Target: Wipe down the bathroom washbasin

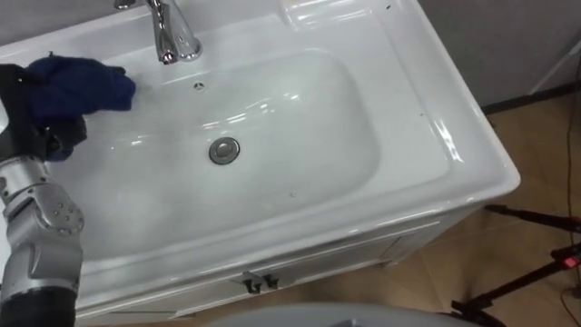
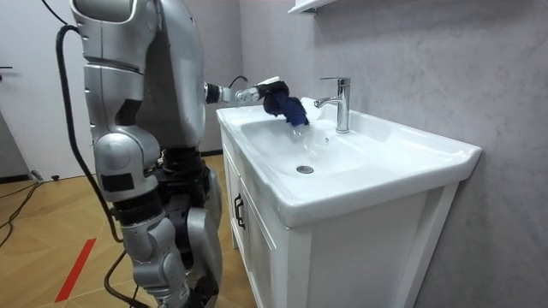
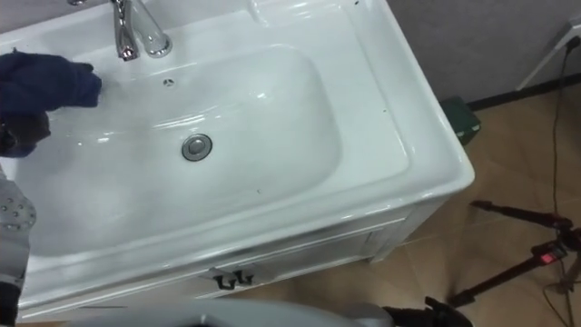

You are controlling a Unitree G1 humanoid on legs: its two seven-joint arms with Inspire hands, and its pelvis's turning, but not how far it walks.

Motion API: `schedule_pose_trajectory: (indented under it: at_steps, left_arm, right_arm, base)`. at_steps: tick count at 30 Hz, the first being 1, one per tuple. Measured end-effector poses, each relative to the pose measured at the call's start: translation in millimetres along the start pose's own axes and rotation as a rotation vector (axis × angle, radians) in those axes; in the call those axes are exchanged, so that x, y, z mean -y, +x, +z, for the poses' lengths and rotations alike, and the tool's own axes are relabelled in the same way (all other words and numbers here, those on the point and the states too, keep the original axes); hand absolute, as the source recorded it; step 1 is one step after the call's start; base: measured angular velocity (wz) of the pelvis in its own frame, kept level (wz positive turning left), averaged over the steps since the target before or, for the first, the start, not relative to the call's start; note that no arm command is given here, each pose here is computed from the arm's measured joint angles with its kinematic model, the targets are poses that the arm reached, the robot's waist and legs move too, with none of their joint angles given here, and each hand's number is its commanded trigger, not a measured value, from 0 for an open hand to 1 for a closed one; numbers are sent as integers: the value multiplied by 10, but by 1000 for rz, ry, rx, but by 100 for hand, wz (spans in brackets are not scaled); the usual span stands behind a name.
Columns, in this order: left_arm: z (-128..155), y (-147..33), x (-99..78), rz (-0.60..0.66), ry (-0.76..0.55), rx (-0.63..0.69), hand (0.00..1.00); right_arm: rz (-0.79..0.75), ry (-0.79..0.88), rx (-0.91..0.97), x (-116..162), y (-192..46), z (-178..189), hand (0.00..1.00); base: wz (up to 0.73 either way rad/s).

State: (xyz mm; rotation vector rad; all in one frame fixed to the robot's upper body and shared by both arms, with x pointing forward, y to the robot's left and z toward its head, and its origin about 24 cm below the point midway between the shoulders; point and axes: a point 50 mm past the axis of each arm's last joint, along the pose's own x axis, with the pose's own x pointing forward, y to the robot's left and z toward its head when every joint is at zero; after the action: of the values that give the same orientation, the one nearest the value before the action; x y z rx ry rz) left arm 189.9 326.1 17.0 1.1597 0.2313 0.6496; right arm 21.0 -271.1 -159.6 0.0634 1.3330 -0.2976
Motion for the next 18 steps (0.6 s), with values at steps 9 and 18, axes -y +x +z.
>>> schedule_pose_trajectory:
  at_steps: [9, 18]
  left_arm:
    - [-74, -39, -6, -6, -4, -27, 100]
    - [-163, -19, -94, 44, 2, -65, 100]
  right_arm:
    - [-15, -3, -4, 56, -13, -20, 0]
    - [-42, 8, -30, 90, -25, -84, 0]
  base:
    - [12]
    - [1]
